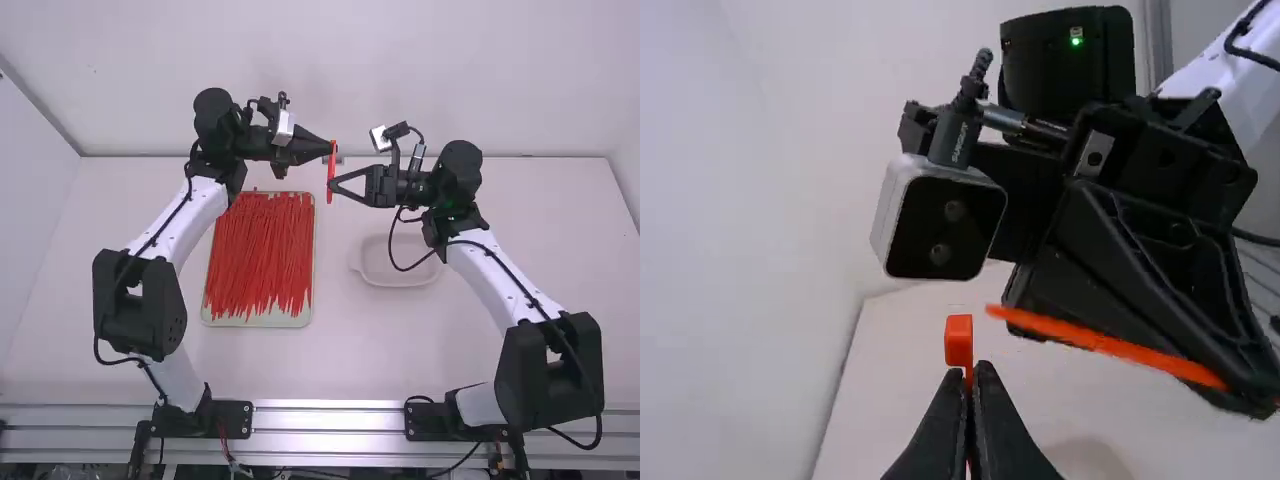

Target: Fasten the cable tie

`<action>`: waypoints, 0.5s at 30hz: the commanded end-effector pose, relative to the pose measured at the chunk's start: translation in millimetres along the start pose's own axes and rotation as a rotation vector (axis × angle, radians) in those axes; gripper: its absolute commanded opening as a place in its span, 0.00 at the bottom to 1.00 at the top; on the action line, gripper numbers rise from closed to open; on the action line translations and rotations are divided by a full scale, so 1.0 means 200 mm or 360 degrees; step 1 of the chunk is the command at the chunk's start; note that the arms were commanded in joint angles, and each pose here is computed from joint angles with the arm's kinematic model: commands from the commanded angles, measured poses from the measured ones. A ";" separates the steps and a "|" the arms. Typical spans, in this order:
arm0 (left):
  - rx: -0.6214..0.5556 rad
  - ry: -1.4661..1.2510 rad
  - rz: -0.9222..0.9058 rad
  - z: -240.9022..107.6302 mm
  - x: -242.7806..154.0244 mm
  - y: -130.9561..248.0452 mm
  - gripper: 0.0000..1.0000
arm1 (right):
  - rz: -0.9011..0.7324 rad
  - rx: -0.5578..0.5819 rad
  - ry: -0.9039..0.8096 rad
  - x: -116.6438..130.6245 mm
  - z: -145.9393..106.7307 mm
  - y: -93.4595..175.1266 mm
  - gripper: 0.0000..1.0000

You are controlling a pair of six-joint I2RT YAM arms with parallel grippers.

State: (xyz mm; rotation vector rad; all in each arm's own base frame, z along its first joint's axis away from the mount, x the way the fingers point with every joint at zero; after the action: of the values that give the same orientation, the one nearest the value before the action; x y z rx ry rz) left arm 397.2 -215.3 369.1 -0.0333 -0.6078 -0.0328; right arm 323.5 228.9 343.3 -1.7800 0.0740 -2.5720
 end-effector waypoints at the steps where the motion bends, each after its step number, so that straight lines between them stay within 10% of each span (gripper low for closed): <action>1: -0.0009 -0.0174 0.0001 0.05 0.02 -0.01 0.02 | 0.0020 -0.0011 0.0002 0.06 0.02 0.01 0.00; 15: -0.0013 -0.0265 0.0013 0.07 0.04 -0.01 0.02 | 0.0036 0.0034 0.0006 0.07 -0.01 -0.03 0.00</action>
State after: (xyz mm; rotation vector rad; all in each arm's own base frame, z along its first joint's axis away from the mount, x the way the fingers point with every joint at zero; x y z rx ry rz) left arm 397.7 -215.2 373.9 -0.0400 -0.7277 -0.0204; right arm 319.1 234.0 346.5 -1.8011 0.0666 -2.5344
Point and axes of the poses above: each hand's point on the last joint's axis, 136 mm out from that joint toward the fingers, its own y axis back along the fingers, its own x axis along the line the jaws close on, z = x × y, the point moved 2 cm from there along y, back along the fingers, and after that the axes turned 15 degrees about -y, right-handed, at the moved point
